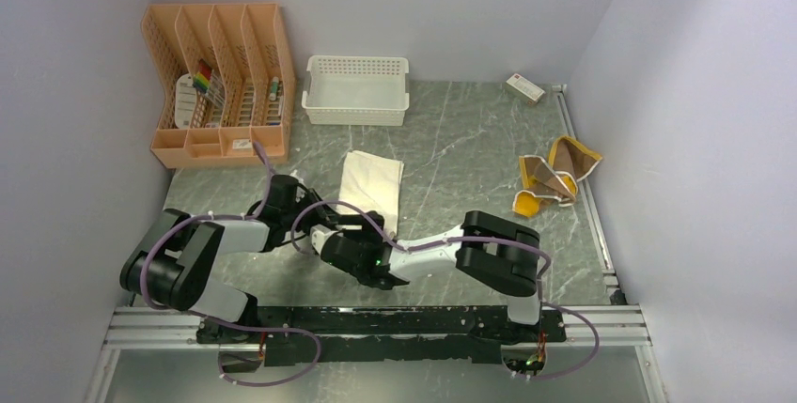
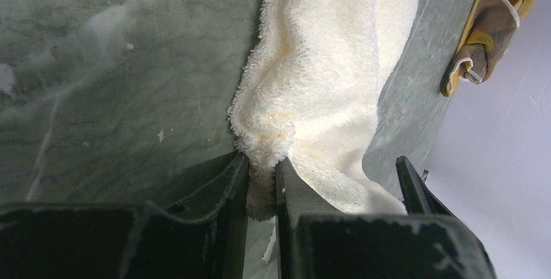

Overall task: Roll the towels
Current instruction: Roll the towel at the center of the board.

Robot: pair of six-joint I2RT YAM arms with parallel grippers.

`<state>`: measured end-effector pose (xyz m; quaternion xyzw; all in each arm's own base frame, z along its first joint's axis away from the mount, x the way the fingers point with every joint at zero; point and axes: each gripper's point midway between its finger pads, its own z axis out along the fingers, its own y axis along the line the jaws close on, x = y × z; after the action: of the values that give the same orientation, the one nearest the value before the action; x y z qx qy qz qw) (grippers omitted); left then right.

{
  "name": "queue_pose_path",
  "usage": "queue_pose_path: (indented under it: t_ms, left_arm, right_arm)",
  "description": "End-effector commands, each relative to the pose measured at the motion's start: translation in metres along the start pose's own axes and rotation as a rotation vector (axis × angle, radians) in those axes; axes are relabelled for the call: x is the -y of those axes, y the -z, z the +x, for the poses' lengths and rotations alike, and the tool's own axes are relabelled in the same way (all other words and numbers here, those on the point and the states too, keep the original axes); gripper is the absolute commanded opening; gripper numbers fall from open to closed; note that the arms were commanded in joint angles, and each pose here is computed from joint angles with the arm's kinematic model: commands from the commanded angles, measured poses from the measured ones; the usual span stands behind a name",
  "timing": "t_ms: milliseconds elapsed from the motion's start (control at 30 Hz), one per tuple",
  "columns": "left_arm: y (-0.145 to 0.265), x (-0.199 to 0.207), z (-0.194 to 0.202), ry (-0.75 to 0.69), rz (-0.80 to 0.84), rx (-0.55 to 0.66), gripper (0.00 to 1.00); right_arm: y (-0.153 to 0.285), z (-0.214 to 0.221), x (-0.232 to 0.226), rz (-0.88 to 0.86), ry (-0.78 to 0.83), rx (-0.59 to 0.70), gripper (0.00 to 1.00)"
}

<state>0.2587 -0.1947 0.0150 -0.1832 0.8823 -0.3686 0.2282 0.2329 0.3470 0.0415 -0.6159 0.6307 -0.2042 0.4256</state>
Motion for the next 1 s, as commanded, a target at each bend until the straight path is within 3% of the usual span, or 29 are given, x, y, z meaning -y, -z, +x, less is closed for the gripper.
queue_pose_path:
  t_ms: [0, 133, 267, 600, 700, 833, 967]
  left_arm:
    - [0.009, -0.042, 0.028, 0.023, -0.136, -0.102, 0.24]
    - [0.012, -0.041, 0.024, 0.024, -0.131, -0.094, 0.24]
    - [0.013, -0.039, 0.018, 0.018, -0.124, -0.085, 0.25]
    - [0.010, -0.032, 0.008, 0.021, -0.107, -0.088, 0.27]
    - [0.019, -0.022, -0.014, -0.003, -0.116, -0.040, 0.41]
    - [0.046, -0.005, -0.056, -0.060, -0.153, 0.084, 0.73]
    - [0.078, 0.009, -0.091, -0.091, -0.169, 0.205, 0.80]
  right_arm:
    - [-0.008, 0.020, -0.015, -0.019, 0.056, -0.050, 0.64]
    - [-0.008, 0.017, -0.017, -0.083, 0.010, -0.040, 0.51]
    - [-0.013, 0.014, -0.017, -0.244, -0.143, 0.005, 0.42]
    - [-0.014, -0.017, -0.011, -0.665, -0.459, 0.118, 0.26]
    - [-0.008, -0.023, -0.011, -0.816, -0.549, 0.147, 0.24]
    - [0.002, -0.020, -0.010, -0.998, -0.652, 0.160, 0.23]
    - [0.007, -0.015, -0.012, -1.138, -0.734, 0.154, 0.24]
